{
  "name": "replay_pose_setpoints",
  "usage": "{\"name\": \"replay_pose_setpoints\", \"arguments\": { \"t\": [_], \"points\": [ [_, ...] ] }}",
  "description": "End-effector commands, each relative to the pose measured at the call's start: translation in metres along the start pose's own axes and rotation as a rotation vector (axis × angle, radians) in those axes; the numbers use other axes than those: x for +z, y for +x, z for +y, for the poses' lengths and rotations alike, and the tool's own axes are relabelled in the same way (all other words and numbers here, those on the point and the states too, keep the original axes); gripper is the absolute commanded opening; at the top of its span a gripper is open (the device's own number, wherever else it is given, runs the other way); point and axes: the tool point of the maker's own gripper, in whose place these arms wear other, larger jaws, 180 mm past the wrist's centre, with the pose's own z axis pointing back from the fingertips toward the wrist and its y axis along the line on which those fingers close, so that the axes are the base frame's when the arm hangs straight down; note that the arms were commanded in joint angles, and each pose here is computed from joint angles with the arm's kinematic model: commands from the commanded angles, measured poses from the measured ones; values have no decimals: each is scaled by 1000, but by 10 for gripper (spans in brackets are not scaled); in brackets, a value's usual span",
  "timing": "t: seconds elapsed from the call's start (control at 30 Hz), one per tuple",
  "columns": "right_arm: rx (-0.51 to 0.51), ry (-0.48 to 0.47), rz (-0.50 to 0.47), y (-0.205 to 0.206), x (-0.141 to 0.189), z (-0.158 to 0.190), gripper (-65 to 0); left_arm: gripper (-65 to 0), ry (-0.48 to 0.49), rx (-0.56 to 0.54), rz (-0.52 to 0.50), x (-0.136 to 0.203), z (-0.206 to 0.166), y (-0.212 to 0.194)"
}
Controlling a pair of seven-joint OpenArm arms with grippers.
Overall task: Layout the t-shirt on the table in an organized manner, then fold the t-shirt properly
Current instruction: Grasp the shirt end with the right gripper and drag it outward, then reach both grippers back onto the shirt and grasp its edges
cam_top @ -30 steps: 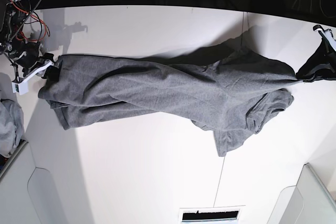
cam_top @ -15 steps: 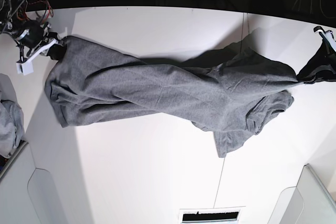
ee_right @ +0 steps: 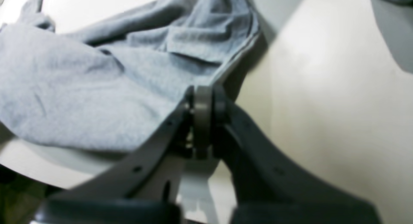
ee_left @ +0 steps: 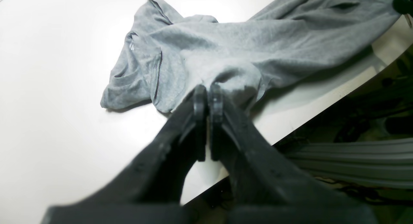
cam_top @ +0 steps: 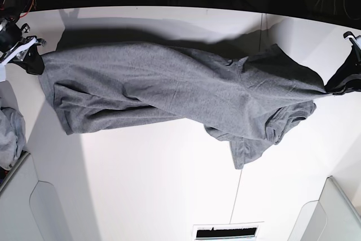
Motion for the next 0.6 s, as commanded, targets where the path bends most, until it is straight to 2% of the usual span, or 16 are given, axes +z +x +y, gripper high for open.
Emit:
{"name": "replay_pose_setpoints", "arguments": {
  "t": [0.0,0.07,0.17,0.23,0.3,0.4,0.57],
  "points": [
    [18,1,-23,8,3,-1,-650,-650,-9,-24,-32,3,-1,12],
    [12,-6,-14,5,2,-2,-636,-650,-12,-22,-30,2,-2,11],
    [16,-12,1,2,2,-3,-409,-650,-25,-18,-21,-1,-4,8],
    [16,-12,2,2,2,-3,-326,-582,-20,-25,-1,-3,-4,3],
    [16,-12,2,2,2,-3,-320,-541,-10,-27,15,-4,-1,-1],
    [18,-30,12,0,2,-6,-320,-541,7,9,29,-3,8,-10],
    [28,-193,97,-18,5,-38,-321,-541,25,100,39,-2,24,-26]
  ]
}}
